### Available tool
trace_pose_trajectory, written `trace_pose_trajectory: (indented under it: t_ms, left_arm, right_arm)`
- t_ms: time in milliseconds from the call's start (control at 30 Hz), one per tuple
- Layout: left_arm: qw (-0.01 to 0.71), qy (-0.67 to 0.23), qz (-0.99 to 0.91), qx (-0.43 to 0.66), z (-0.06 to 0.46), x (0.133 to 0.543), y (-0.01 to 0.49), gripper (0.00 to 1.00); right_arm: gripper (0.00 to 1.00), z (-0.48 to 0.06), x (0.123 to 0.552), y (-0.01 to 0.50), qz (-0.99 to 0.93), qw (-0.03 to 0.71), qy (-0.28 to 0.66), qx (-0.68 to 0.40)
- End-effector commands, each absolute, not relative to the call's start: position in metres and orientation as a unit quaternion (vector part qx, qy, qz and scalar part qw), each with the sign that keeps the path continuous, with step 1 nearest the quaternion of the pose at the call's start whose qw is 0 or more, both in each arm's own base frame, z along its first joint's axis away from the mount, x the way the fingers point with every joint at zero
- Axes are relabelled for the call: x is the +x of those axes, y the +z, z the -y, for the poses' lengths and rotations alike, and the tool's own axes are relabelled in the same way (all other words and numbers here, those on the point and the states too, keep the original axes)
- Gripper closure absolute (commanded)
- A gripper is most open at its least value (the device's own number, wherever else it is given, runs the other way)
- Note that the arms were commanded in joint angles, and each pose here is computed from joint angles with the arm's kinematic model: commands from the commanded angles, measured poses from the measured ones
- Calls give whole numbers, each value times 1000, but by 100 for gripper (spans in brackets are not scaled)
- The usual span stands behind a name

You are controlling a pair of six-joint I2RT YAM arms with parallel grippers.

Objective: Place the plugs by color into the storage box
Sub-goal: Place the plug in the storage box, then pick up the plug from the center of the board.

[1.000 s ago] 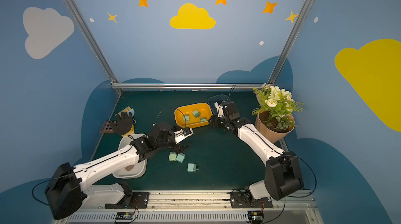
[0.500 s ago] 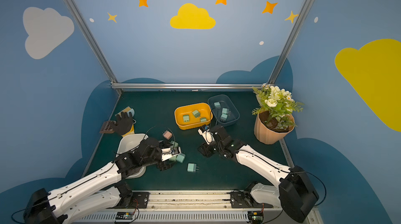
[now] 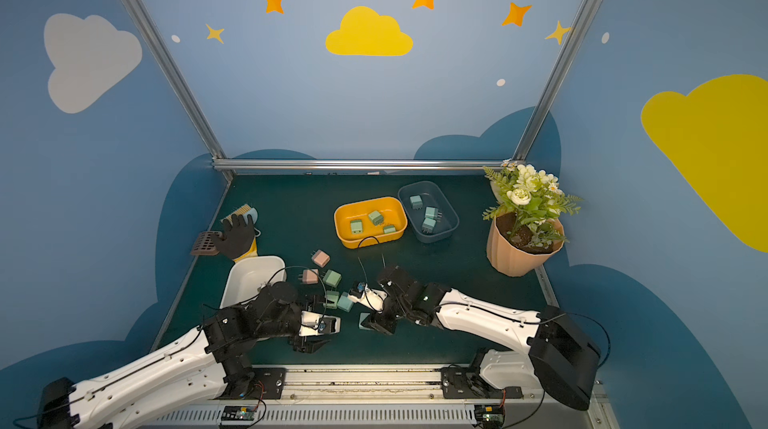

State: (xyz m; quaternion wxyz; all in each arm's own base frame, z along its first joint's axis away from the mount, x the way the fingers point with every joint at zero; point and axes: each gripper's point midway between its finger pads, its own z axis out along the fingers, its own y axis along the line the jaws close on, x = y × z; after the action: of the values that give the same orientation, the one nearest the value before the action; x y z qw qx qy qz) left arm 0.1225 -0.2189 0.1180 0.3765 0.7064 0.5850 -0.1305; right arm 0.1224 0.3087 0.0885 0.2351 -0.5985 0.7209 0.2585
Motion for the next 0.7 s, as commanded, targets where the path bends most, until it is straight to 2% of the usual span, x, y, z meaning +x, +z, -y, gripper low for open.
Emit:
trace_pose_trajectory:
  t_ms: [0, 167, 400, 667]
  left_arm:
    - [349, -118, -585, 723, 209, 116, 106, 8]
    - [343, -109, -588, 724, 207, 118, 104, 8]
    - [337, -112, -590, 725, 206, 116, 101, 8]
    - [312, -104, -601, 728, 202, 117, 92, 9]
  right_arm:
    - [46, -310, 125, 79, -696, 240, 222, -639]
    - [46, -313, 138, 65, -724, 219, 186, -627]
    - [46, -320, 134, 40, -732, 166, 162, -640]
    - [46, -325, 127, 25, -728, 145, 162, -650]
